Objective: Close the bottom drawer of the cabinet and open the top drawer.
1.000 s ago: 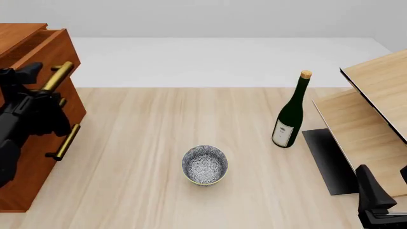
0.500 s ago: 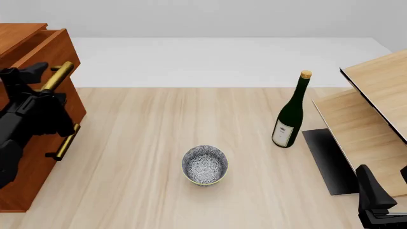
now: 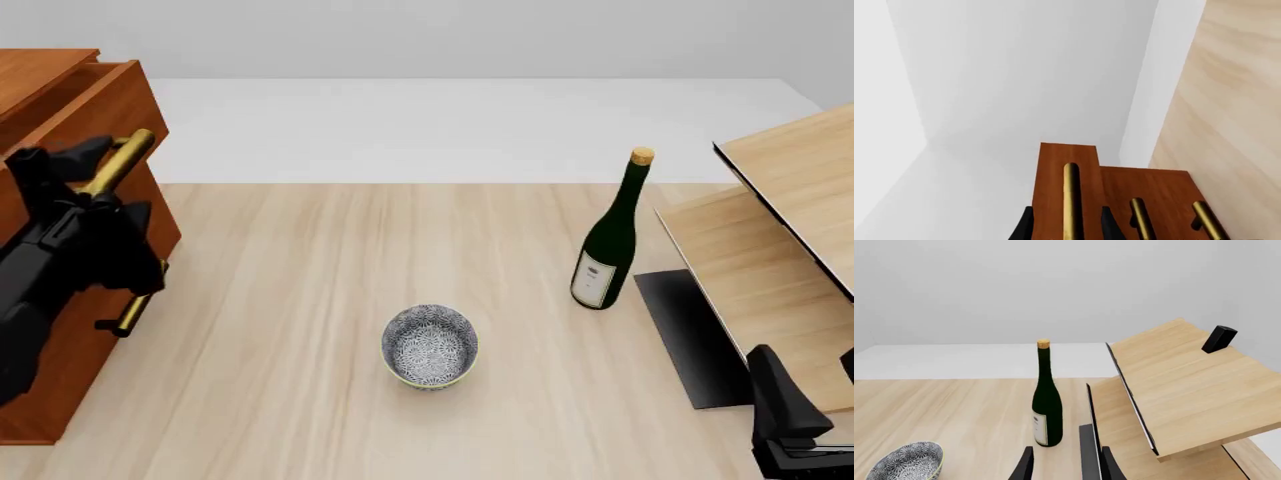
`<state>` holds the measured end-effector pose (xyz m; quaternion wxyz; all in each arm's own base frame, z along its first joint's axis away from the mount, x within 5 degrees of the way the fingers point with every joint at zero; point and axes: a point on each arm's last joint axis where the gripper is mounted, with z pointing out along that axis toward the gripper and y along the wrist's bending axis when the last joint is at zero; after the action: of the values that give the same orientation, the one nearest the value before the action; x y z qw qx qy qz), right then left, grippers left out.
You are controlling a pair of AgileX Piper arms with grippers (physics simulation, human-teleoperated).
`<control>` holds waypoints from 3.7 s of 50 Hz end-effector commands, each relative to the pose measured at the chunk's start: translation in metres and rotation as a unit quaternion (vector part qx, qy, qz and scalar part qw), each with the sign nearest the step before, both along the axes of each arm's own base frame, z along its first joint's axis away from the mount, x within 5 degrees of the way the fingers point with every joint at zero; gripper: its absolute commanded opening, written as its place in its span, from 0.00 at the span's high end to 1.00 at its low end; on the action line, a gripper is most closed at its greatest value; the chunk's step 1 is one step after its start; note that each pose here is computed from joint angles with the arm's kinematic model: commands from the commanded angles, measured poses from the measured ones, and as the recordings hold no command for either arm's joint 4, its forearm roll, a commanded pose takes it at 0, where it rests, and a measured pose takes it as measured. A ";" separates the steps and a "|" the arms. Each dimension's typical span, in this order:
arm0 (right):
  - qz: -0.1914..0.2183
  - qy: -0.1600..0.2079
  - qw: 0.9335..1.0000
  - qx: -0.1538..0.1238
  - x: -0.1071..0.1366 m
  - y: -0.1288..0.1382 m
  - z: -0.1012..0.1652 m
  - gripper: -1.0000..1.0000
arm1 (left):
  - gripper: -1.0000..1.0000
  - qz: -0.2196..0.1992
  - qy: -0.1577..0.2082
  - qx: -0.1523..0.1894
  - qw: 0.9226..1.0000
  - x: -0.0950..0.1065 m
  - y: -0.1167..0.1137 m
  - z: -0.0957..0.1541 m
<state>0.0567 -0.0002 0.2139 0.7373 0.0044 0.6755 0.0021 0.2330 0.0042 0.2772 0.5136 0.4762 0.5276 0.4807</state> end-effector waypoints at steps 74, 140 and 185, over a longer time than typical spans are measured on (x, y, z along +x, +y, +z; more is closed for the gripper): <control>-0.006 -0.004 1.000 -0.005 0.000 -0.001 0.001 0.00 | 0.00 -0.001 0.030 -0.360 0.933 -0.034 -0.008 0.187; -0.005 -0.004 1.000 -0.009 -0.001 0.000 0.001 0.00 | 0.00 0.241 0.157 -0.631 0.720 0.027 0.040 0.160; -0.006 -0.004 1.000 -0.008 0.000 -0.001 0.001 0.00 | 0.00 0.245 0.179 -0.638 0.707 0.032 0.032 0.133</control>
<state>0.0563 -0.0008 0.2145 0.7400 0.0023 0.6725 -0.0081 0.2660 0.0350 0.4141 0.4564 -0.0327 0.8881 0.0431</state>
